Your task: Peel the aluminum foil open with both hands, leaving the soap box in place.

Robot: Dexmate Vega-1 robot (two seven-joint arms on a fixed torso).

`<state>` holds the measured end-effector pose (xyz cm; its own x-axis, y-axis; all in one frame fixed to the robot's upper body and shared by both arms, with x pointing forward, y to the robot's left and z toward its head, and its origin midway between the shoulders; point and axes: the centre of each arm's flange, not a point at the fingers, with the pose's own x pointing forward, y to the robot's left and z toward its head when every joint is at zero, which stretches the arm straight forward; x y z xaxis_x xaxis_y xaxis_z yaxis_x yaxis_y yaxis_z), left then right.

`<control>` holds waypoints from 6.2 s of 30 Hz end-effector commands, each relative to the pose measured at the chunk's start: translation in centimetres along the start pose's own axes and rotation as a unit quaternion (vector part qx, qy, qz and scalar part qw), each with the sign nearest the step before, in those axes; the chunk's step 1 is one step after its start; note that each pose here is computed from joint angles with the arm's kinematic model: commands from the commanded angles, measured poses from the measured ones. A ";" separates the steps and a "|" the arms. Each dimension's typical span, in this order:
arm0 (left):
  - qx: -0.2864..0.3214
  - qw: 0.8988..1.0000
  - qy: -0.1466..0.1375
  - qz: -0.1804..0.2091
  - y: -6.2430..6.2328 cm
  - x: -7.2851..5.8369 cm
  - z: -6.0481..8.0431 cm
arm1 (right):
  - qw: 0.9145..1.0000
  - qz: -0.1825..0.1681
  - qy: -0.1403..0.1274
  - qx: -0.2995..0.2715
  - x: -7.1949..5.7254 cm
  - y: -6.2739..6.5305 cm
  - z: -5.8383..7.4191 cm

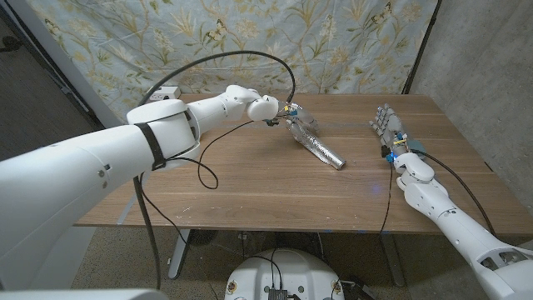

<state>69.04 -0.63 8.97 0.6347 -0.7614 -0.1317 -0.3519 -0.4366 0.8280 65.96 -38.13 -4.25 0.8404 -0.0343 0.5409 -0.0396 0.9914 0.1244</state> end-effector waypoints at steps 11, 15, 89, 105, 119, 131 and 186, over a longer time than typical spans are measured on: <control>0.017 1.000 -0.002 0.020 -1.0 0.6 1.0 | 1.000 -0.006 -0.003 0.006 -0.3 -1.2 -0.2; 0.020 1.000 -0.001 0.021 -1.0 0.6 1.0 | 1.000 -0.005 -0.002 0.003 -0.3 -1.2 0.0; -0.013 0.996 0.040 0.073 -2.2 1.0 0.3 | 1.000 0.013 -0.018 -0.022 0.4 0.0 2.6; -0.034 0.996 0.011 0.083 -1.1 -1.1 -0.8 | 0.999 0.033 -0.022 -0.033 1.1 2.0 3.2; -0.074 0.993 0.016 0.088 -0.7 -2.4 -0.8 | 0.998 0.042 -0.021 -0.043 0.8 2.8 3.6; -0.099 0.990 0.024 0.093 -0.5 -3.5 -1.0 | 0.997 0.048 -0.021 -0.048 0.8 3.4 3.9; -0.242 0.956 0.066 0.153 -2.2 -7.4 -1.0 | 0.992 0.083 -0.007 -0.090 0.1 5.5 5.4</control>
<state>66.36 5.27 9.17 0.6297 -0.7591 0.1651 -0.2215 0.0283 0.9748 63.13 -33.95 0.99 0.8190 0.1081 0.5635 -0.0680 0.9935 -0.0918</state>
